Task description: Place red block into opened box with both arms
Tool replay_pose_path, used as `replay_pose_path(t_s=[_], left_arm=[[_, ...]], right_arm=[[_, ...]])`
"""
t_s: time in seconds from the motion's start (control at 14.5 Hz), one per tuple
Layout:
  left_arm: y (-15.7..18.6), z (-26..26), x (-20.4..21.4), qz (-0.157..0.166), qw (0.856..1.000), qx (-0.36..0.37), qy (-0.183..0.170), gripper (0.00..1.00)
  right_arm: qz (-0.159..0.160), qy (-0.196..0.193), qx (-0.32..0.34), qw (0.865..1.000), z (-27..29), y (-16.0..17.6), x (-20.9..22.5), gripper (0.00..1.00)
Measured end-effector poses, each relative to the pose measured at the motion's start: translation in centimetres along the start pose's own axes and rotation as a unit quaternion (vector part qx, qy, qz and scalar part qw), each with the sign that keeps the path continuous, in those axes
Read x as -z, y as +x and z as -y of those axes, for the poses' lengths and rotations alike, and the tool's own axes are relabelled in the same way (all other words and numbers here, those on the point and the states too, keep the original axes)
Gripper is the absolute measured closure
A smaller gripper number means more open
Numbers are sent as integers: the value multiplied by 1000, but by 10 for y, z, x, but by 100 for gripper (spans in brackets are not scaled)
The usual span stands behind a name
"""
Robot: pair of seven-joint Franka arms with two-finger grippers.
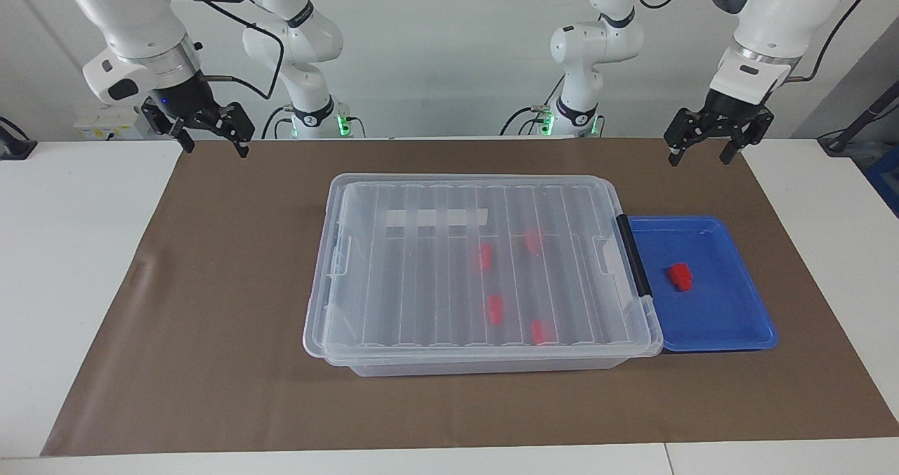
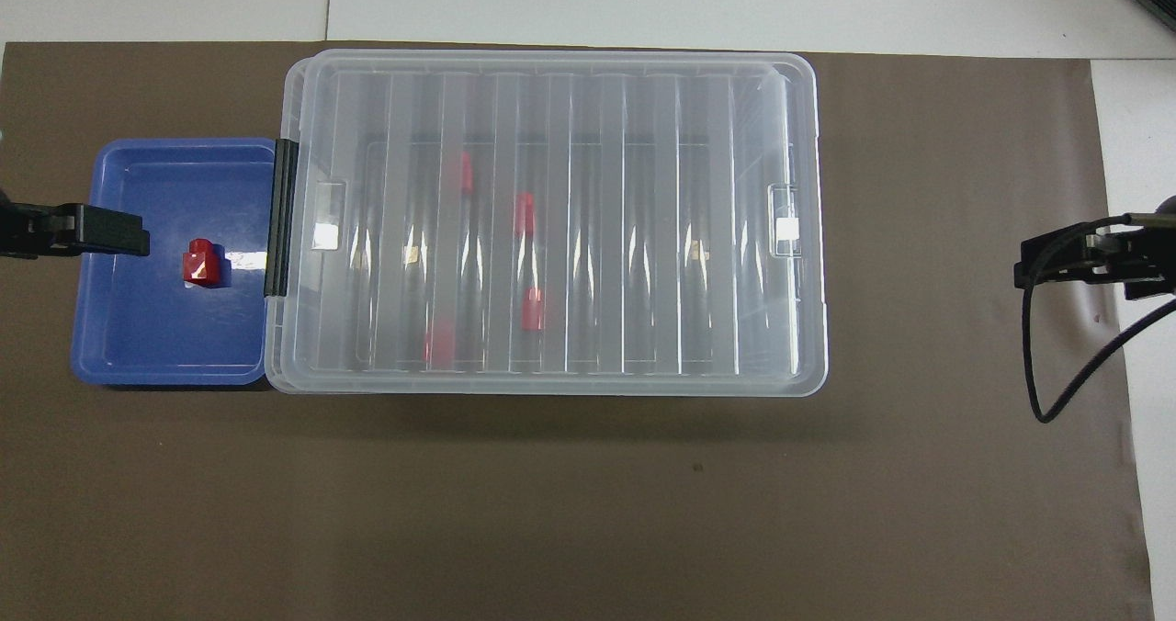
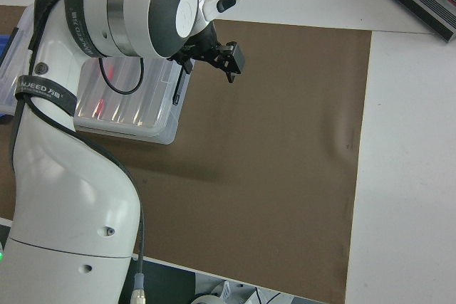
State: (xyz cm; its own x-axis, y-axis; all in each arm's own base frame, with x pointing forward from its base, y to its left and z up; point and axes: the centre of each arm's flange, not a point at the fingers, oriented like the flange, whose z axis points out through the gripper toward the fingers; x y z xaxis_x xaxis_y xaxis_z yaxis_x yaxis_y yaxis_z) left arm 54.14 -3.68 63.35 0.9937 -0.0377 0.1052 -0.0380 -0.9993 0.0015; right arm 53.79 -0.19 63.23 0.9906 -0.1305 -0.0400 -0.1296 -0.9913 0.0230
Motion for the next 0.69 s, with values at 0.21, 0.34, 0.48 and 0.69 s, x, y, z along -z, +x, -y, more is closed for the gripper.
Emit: replay_pose_path(t_s=[0.21,0.34,0.48,0.69], left_arm=[[0,0,0,0,1000,0,0,0],[0,0,0,0,1000,0,0,0],[0,-1,0,0,1000,-1,0,0],[0,-2,0,-1,1000,-2,0,0]], right_arm=[[0,0,0,1000,0,0,0,0],[-7,1,0,1000,0,2,0,0],[-28,5,1,1000,2,8,-2,0],[-61,15,22,998,30,22,-25,0]])
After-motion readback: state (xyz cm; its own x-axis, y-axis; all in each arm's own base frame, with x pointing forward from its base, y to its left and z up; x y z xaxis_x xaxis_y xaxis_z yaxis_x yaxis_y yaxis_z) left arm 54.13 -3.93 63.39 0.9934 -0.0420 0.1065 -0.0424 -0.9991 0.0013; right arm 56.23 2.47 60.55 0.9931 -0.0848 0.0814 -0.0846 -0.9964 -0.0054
